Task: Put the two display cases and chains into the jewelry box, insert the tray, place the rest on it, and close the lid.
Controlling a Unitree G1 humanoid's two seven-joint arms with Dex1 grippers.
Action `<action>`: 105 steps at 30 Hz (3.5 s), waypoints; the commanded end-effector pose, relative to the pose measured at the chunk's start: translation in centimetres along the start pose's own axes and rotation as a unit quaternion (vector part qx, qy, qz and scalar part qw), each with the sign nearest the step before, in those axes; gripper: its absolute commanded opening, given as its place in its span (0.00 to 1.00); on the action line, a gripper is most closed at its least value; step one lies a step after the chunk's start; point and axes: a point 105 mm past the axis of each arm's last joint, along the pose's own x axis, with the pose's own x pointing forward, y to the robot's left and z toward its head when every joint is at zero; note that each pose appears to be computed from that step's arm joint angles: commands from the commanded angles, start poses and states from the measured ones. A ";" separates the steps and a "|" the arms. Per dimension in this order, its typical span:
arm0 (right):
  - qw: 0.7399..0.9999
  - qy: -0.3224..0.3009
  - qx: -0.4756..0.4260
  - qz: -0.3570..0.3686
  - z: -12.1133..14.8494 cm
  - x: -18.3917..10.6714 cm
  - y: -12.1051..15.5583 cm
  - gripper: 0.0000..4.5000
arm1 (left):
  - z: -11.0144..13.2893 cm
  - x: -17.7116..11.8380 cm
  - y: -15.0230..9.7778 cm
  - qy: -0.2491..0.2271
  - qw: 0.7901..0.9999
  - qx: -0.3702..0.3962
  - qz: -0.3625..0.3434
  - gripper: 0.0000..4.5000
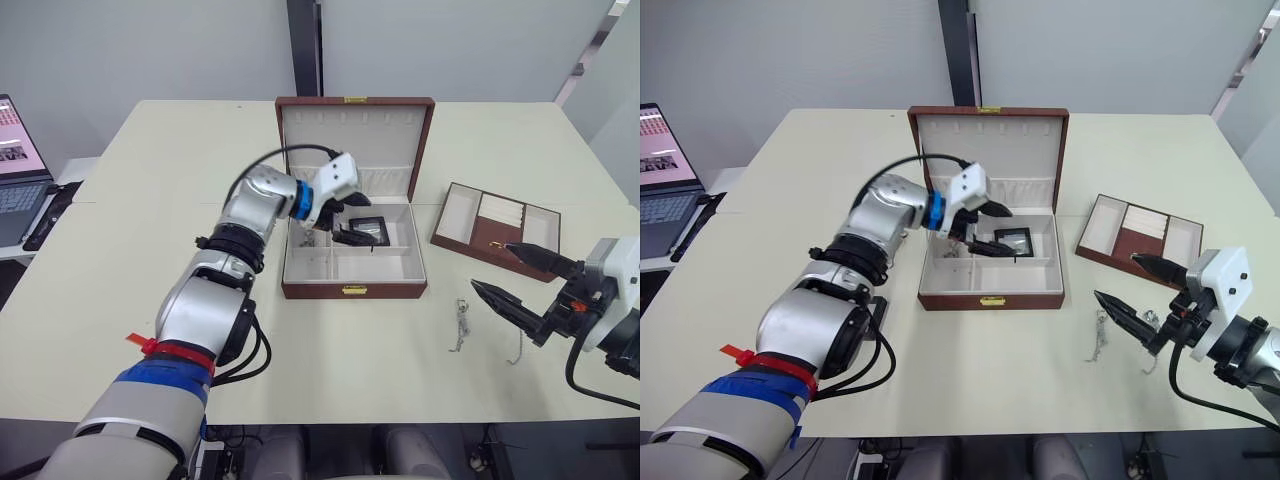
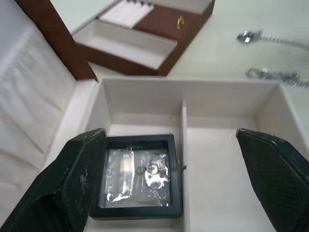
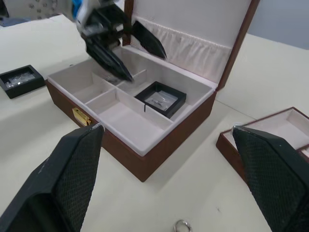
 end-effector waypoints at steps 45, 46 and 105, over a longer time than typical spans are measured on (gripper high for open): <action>0.991 0.120 0.035 -0.049 -9.0 -3.5 -11.3 1.00 | -14.6 -28.5 -13.4 0.103 0.827 -0.230 0.502 1.00; 0.991 0.120 0.035 -0.048 -9.0 -3.5 -11.3 1.00 | -14.7 -28.4 -13.5 0.105 0.828 -0.231 0.501 1.00; 0.956 0.012 -0.070 0.284 1.2 3.5 4.7 1.00 | -12.4 -18.5 -13.5 0.270 0.960 -0.068 0.024 1.00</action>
